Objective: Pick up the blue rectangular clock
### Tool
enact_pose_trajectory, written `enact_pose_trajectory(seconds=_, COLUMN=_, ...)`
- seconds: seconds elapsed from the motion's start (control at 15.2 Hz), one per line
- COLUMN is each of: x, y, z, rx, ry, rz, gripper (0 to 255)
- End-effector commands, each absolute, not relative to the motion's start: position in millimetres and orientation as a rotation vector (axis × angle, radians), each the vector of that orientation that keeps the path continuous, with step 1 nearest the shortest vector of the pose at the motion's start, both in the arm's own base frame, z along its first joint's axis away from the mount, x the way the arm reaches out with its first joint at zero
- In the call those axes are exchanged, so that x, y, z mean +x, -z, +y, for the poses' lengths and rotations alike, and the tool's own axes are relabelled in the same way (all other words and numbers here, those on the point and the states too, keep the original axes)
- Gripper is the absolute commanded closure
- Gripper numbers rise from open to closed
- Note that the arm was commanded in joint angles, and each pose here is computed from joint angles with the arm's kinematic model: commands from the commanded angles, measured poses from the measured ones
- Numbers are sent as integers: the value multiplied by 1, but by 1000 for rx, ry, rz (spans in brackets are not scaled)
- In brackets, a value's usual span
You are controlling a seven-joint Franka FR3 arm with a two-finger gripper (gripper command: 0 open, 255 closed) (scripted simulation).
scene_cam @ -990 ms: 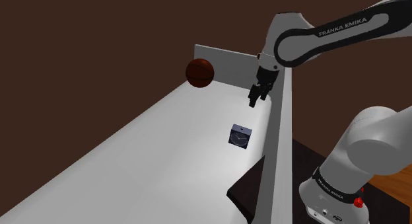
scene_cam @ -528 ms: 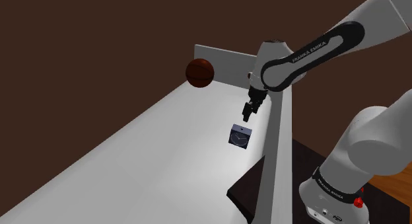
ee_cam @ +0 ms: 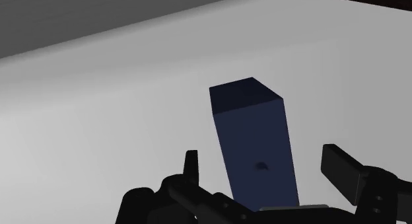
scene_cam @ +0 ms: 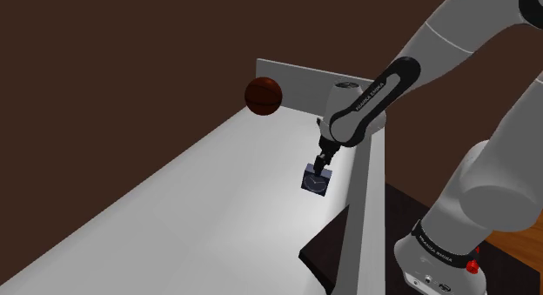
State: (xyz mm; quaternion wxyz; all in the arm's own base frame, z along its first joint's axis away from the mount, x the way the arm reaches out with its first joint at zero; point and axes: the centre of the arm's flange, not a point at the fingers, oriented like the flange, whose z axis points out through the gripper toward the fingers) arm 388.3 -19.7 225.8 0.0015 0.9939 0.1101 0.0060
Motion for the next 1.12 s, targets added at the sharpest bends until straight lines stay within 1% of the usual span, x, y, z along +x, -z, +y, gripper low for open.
enact_pose_trajectory(seconds=0.0, x=388, y=-213, z=-20, rx=3118, ry=-20, rz=350, gripper=0)
enact_pose_trajectory(seconds=0.4, x=388, y=-189, z=-20, rx=3118, ry=-20, rz=350, gripper=0)
enact_pose_trajectory(seconds=0.46, x=389, y=-188, z=-19, rx=3118, ry=-20, rz=350, gripper=255)
enact_pose_trajectory(seconds=1.06, x=388, y=-189, z=-20, rx=3118, ry=-20, rz=350, gripper=255)
